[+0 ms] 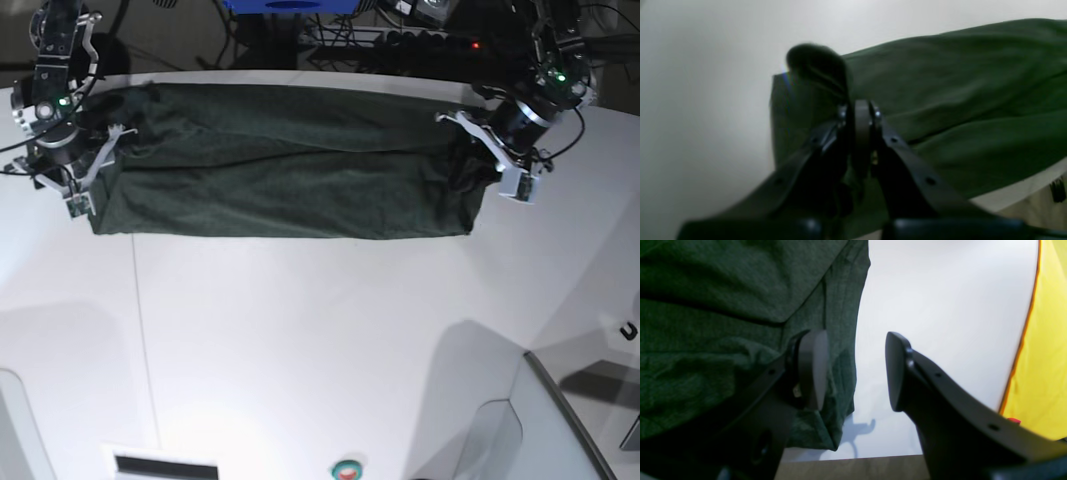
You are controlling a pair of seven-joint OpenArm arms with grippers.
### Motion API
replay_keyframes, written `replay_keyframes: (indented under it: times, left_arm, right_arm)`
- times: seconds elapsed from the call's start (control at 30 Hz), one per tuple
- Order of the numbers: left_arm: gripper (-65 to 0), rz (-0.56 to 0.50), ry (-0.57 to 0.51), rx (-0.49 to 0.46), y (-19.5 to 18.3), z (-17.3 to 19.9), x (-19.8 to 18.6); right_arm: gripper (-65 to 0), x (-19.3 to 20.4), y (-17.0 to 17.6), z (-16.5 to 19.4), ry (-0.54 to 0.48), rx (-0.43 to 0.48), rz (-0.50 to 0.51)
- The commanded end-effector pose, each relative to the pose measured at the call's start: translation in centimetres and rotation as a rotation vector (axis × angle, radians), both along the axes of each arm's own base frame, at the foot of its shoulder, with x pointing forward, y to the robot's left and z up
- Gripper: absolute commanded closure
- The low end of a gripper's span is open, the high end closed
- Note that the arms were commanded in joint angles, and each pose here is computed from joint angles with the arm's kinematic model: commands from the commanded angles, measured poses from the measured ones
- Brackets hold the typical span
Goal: Layout the t-shirt on the table in an organized manner, then fold the t-shirt properly
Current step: 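Move the left gripper inward along the band toward its middle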
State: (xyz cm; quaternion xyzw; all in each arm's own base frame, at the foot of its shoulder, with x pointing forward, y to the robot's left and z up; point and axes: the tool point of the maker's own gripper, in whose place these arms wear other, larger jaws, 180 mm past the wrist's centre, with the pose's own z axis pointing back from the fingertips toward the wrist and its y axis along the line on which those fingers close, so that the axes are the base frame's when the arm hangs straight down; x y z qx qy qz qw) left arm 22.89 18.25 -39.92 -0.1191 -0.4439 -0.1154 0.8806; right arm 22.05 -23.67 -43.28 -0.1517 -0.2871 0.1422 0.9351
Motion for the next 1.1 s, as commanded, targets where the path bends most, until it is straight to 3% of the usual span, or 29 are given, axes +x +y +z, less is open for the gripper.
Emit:
replay_keyframes:
  times: [0.0, 0.47, 1.07]
  left_arm:
    - [0.0, -0.009, -0.055, -0.025, -0.9, 1.3, 0.9]
    - [0.0, -0.16, 0.004, -0.136, -12.5, -0.7, 1.7]
    - [0.0, -0.204, 0.051, -0.168, -17.6, -2.0, 1.9]
  right_arm:
    - [-27.2, 0.7, -0.3, 0.9, -0.038, -0.011, 0.003]
    - [-27.2, 0.9, -0.4, 1.1, -0.044, -0.012, 0.0]
    - [-27.2, 1.0, -0.5, 1.1, -0.045, -0.014, -0.001]
